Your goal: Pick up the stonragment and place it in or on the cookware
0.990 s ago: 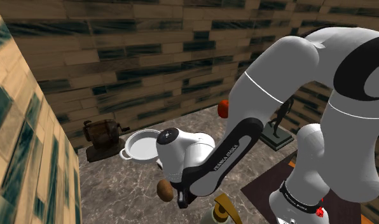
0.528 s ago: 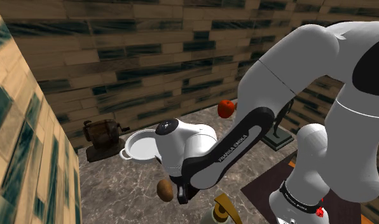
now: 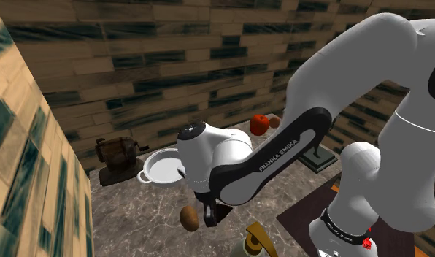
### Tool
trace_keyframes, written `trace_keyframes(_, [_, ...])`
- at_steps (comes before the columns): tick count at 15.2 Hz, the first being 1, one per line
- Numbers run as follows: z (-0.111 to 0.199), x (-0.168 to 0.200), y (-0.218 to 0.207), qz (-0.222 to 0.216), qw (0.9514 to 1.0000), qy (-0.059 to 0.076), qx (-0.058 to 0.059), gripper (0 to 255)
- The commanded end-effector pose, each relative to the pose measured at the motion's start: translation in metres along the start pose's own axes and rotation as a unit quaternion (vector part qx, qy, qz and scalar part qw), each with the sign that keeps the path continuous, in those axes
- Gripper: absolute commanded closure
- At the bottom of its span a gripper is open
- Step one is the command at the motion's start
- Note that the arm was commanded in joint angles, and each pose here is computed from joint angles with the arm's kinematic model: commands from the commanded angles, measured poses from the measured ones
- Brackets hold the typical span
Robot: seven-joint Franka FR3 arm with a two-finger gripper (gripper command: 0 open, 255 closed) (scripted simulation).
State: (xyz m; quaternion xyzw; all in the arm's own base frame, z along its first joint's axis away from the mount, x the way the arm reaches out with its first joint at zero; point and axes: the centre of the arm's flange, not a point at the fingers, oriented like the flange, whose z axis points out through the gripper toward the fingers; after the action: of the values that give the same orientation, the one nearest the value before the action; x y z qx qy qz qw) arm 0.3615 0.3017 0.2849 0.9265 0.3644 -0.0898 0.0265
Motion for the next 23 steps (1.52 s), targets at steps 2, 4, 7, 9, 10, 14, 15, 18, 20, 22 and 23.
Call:
trace_keyframes(2, [-0.011, -0.003, 0.000, 0.000, 1.0000, 0.000, 0.000, 255])
trace_keyframes(4, [-0.015, 0.014, 0.020, 0.000, 1.0000, 0.000, 0.000, 255])
trace_keyframes(7, [-0.020, 0.038, 0.051, 0.000, 1.0000, 0.000, 0.000, 255])
trace_keyframes(9, [-0.023, 0.054, 0.071, 0.000, 1.0000, 0.000, 0.000, 255])
trace_keyframes(10, [-0.025, 0.063, 0.082, 0.000, 1.0000, 0.000, 0.000, 255])
trace_keyframes(14, [-0.032, 0.095, 0.122, 0.000, 1.0000, 0.000, 0.000, 255])
trace_keyframes(15, [-0.034, 0.103, 0.133, 0.000, 1.0000, 0.000, 0.000, 255])
trace_keyframes(18, [-0.039, 0.128, 0.163, 0.000, 1.0000, 0.000, 0.000, 255])
trace_keyframes(20, [-0.042, 0.144, 0.184, 0.000, 1.0000, 0.000, 0.000, 255])
trace_keyframes(22, [-0.046, 0.161, 0.204, 0.000, 1.0000, 0.000, 0.000, 255])
trace_keyframes(23, [-0.048, 0.169, 0.214, 0.000, 1.0000, 0.000, 0.000, 255])
